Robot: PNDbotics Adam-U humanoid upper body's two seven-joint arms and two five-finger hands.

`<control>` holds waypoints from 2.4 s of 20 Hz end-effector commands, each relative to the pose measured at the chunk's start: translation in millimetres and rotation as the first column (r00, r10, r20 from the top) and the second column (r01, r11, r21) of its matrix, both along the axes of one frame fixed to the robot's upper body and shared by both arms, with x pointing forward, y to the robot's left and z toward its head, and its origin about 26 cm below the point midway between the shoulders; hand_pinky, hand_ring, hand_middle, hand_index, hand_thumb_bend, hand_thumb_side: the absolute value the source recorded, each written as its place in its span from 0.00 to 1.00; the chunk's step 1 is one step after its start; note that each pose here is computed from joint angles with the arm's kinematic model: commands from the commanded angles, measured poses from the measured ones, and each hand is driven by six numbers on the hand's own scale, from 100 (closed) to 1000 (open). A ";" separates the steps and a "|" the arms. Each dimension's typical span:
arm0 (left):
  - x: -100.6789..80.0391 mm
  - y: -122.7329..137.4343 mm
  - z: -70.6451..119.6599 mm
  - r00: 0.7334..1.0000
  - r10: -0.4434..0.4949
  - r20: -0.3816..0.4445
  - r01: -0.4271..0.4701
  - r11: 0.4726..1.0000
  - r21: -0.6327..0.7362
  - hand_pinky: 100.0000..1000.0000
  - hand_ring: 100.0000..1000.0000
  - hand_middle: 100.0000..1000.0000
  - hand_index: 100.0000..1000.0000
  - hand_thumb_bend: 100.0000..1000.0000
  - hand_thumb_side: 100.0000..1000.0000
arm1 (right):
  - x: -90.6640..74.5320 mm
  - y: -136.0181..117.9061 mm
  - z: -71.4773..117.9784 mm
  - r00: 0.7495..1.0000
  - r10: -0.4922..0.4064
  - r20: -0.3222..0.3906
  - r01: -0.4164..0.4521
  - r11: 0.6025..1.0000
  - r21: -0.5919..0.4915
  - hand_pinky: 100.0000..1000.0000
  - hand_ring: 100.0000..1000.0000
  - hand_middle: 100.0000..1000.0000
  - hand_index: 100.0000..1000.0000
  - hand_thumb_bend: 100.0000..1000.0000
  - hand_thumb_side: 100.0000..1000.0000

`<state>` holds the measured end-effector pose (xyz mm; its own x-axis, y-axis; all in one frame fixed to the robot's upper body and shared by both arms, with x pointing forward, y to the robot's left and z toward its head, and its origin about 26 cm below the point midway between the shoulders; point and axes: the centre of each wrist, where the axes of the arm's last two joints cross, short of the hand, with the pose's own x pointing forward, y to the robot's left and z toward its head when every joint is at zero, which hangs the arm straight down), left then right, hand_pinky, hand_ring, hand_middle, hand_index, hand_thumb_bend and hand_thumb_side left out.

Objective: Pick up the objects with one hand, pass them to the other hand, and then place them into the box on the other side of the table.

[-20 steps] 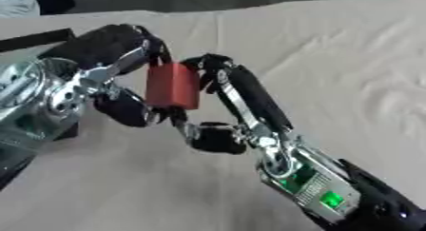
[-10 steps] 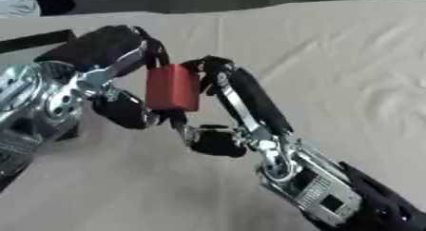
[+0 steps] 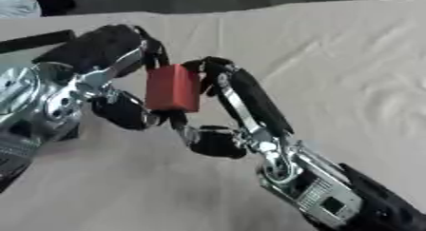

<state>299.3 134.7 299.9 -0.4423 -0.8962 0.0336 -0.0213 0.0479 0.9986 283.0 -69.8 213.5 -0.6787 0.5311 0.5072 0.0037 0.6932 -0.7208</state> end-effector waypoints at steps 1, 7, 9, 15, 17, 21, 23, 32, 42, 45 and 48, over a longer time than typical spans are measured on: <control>-8.8 3.9 15.3 0.999 0.015 0.045 -0.014 1.000 -0.019 0.78 0.67 0.48 0.64 0.45 0.04 | 0.6 -2.0 -0.3 1.000 -0.013 0.010 0.013 1.000 -0.020 0.56 0.57 0.40 0.54 0.00 0.00; -9.7 4.1 15.8 0.998 0.018 0.057 -0.016 1.000 -0.020 0.78 0.67 0.48 0.64 0.47 0.04 | 0.5 -2.3 -0.6 1.000 -0.024 0.010 0.024 0.999 -0.023 0.55 0.56 0.40 0.54 0.00 0.00; -10.0 4.0 16.0 0.998 0.017 0.060 -0.016 1.000 -0.021 0.78 0.67 0.48 0.64 0.48 0.04 | 0.3 -2.4 -0.6 1.000 -0.026 0.010 0.026 0.999 -0.023 0.55 0.56 0.40 0.54 0.00 0.00; -11.3 3.7 16.2 0.998 0.015 0.068 -0.014 1.000 -0.023 0.78 0.67 0.47 0.63 0.47 0.04 | 0.0 -2.4 -1.1 1.000 -0.028 0.009 0.028 0.999 -0.025 0.55 0.56 0.40 0.54 0.00 0.00; -11.2 3.4 16.0 0.998 0.015 0.065 -0.013 1.000 -0.024 0.78 0.66 0.45 0.61 0.43 0.04 | -0.3 -2.3 -1.1 1.000 -0.024 0.007 0.025 0.999 -0.025 0.55 0.56 0.40 0.54 0.00 0.00; -10.4 3.2 14.7 0.999 0.014 0.050 -0.013 1.000 -0.028 0.77 0.65 0.43 0.58 0.37 0.04 | -0.6 -2.2 -1.6 1.000 -0.019 0.000 0.019 1.000 -0.024 0.55 0.56 0.40 0.54 0.00 0.00; -9.9 2.9 14.0 0.999 0.011 0.040 -0.010 1.000 -0.030 0.76 0.62 0.40 0.54 0.31 0.02 | -0.7 -2.2 -1.6 1.000 -0.017 -0.002 0.017 1.000 -0.021 0.55 0.56 0.39 0.54 0.00 0.00; -9.7 2.6 13.5 1.000 -0.005 0.023 0.007 0.998 -0.065 0.66 0.53 0.33 0.43 0.12 0.00 | -0.9 -2.7 -2.4 1.000 -0.006 -0.010 0.006 1.000 -0.023 0.56 0.57 0.41 0.55 0.00 0.00; -6.0 7.0 10.1 0.998 0.014 0.061 -0.009 0.996 -0.084 0.64 0.49 0.26 0.33 0.25 0.00 | 0.1 -4.9 -2.6 0.998 0.064 0.016 -0.061 0.990 -0.125 0.66 0.74 0.59 0.76 0.57 0.00; -4.4 8.7 9.2 0.998 0.020 0.064 -0.015 0.997 -0.073 0.64 0.49 0.25 0.33 0.26 0.00 | 1.3 -6.1 -3.1 0.996 0.081 0.031 -0.074 0.981 -0.177 0.68 0.76 0.61 0.79 0.56 0.03; -3.1 10.8 9.1 0.997 0.028 0.069 -0.023 0.997 -0.070 0.64 0.49 0.24 0.32 0.27 0.00 | 1.3 -7.7 -0.5 0.995 0.086 0.051 -0.075 0.978 -0.194 0.68 0.77 0.62 0.81 0.56 0.06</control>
